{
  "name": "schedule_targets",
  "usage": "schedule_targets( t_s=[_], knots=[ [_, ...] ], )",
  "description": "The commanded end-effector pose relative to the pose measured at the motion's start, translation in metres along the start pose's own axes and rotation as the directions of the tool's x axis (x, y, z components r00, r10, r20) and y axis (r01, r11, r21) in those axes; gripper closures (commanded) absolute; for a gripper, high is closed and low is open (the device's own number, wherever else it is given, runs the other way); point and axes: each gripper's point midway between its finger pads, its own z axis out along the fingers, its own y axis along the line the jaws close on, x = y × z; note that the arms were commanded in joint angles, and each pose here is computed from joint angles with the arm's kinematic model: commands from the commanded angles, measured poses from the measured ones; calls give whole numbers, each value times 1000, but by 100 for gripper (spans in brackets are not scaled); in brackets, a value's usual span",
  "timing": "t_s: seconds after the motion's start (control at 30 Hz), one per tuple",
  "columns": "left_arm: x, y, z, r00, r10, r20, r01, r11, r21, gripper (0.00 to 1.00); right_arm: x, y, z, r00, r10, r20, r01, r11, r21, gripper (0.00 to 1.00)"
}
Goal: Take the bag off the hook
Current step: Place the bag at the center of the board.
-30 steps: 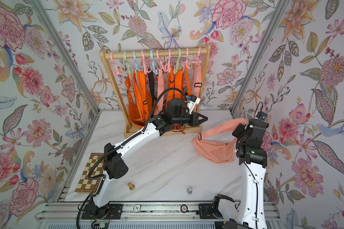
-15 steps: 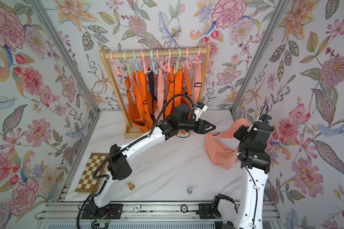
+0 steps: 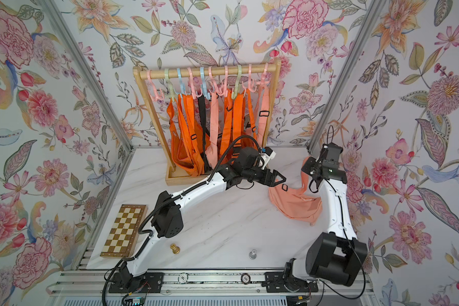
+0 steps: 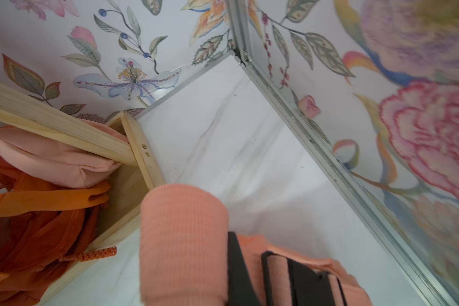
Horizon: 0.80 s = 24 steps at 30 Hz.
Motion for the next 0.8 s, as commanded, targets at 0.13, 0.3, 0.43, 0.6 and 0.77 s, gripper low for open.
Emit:
schedule_targets(
  t_s=[0.13,0.3,0.43,0.6,0.77],
  knots=[
    [-4,18,-6,1000,0,8,1,999,-52,12,-19,34,70,996,-79,-38,78,997,-14,100],
    [-6,23,-11,1000,-7,23,9,998,-65,12,-8,14,110,992,-79,-97,83,995,45,100],
    [-7,28,-12,1000,-15,27,17,997,-75,12,6,-6,136,987,-66,-149,79,994,79,100],
    [0,45,-7,999,-35,14,36,993,-113,1,25,-17,168,973,-101,-209,123,988,98,100],
    [9,59,0,998,-57,-2,56,990,-132,1,34,-24,188,963,-96,-253,127,986,108,77]
  ],
)
